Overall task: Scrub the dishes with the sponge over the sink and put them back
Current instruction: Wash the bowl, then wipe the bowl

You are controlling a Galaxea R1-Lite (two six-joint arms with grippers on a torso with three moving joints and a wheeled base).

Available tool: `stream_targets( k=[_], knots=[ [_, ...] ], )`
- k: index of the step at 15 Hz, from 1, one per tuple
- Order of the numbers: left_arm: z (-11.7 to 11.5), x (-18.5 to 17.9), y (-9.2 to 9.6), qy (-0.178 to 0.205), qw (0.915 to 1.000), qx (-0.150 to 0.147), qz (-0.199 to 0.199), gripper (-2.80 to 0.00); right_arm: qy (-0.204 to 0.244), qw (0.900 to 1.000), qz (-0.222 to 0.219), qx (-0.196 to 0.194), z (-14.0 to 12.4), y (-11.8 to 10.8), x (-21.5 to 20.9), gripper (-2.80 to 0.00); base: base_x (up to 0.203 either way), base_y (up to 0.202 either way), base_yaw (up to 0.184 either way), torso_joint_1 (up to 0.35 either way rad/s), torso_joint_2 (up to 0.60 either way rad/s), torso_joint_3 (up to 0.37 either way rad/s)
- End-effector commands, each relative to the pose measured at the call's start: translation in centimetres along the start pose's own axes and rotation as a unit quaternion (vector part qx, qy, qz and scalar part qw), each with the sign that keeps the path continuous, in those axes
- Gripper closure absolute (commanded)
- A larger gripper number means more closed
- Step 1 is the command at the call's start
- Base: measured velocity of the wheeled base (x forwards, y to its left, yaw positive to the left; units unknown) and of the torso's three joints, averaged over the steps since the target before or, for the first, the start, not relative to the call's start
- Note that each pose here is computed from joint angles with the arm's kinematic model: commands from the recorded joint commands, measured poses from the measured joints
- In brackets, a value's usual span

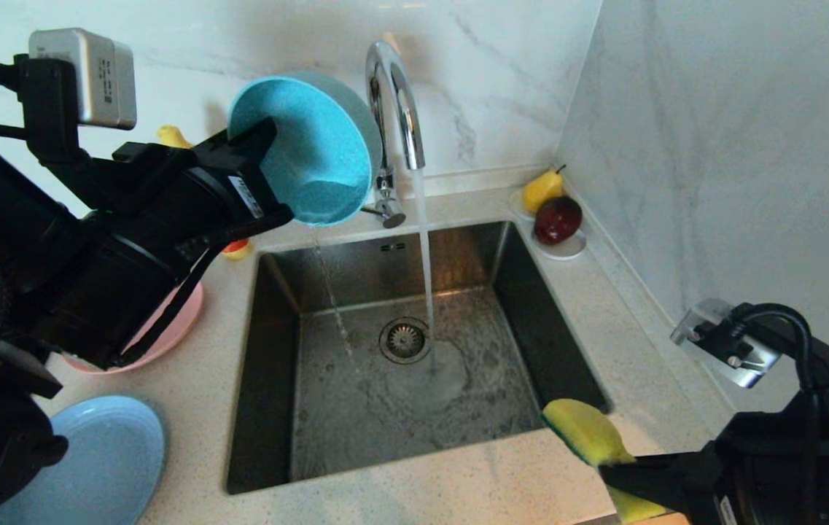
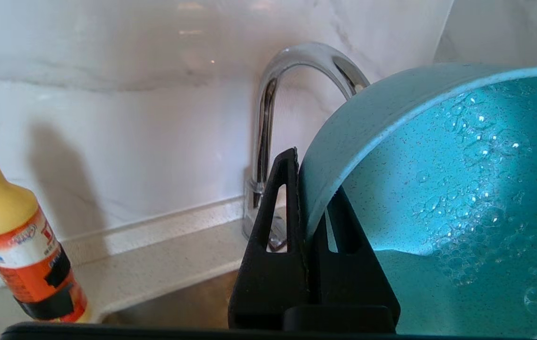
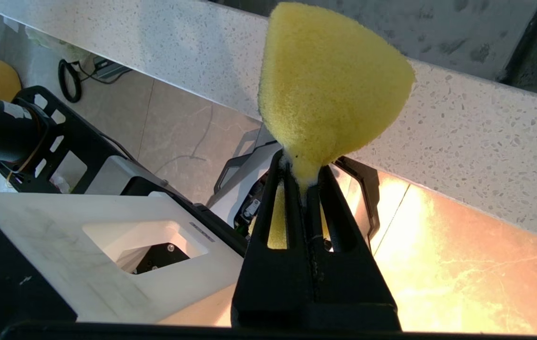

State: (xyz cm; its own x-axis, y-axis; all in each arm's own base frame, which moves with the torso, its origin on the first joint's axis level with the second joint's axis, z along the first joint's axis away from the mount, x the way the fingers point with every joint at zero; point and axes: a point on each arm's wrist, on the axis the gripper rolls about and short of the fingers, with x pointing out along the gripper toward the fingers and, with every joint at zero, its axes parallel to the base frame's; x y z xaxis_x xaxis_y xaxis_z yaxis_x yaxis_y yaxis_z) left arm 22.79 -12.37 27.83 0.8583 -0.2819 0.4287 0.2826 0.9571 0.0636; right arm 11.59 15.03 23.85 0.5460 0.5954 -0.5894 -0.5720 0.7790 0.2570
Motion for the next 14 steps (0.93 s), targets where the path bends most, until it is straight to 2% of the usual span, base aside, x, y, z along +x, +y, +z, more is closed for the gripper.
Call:
stream_targets(
  k=[1,4,6,8,10,13,14],
  knots=[
    [-0.1,-0.1,0.0,0.027,0.9996,0.004,0.004,0.0,-0.011,1.0,0.005,0.002,0.2,0.1,-0.5,0.0,0.0,0.0,0.0,0.0,0.0,0.0],
    [1.0,-2.2,0.6,0.124,0.992,0.023,0.0,0.0,-0.029,0.999,0.016,0.0,0.9,0.4,-1.3,0.0,0.0,0.0,0.0,0.0,0.0,0.0],
    [2.0,-4.4,1.0,0.204,0.978,0.034,-0.025,0.0,-0.044,0.999,0.03,-0.004,1.5,1.0,-2.0,0.0,0.0,0.0,0.0,0.0,0.0,0.0],
    [2.2,-5.8,1.2,0.274,0.9605,0.03,-0.041,0.0,-0.056,0.997,0.045,-0.009,2.3,1.7,-2.4,0.0,0.0,0.0,0.0,0.0,0.0,0.0],
    [1.6,-6.4,0.6,0.303,0.9512,0.015,-0.056,0.0,-0.058,0.996,0.062,-0.016,3.0,2.6,-2.4,0.0,0.0,0.0,0.0,0.0,0.0,0.0],
    [-0.8,-7.0,-1.2,0.344,0.935,0.014,-0.087,0.0,-0.049,0.995,0.083,-0.022,4.2,3.6,-2.0,0.0,0.0,0.0,0.0,0.0,0.0,0.0],
    [-1.3,-6.8,-1.7,0.346,0.9338,0.009,-0.091,0.0,-0.046,0.994,0.094,-0.024,4.5,3.9,-1.7,0.0,0.0,0.0,0.0,0.0,0.0,0.0]
  ],
)
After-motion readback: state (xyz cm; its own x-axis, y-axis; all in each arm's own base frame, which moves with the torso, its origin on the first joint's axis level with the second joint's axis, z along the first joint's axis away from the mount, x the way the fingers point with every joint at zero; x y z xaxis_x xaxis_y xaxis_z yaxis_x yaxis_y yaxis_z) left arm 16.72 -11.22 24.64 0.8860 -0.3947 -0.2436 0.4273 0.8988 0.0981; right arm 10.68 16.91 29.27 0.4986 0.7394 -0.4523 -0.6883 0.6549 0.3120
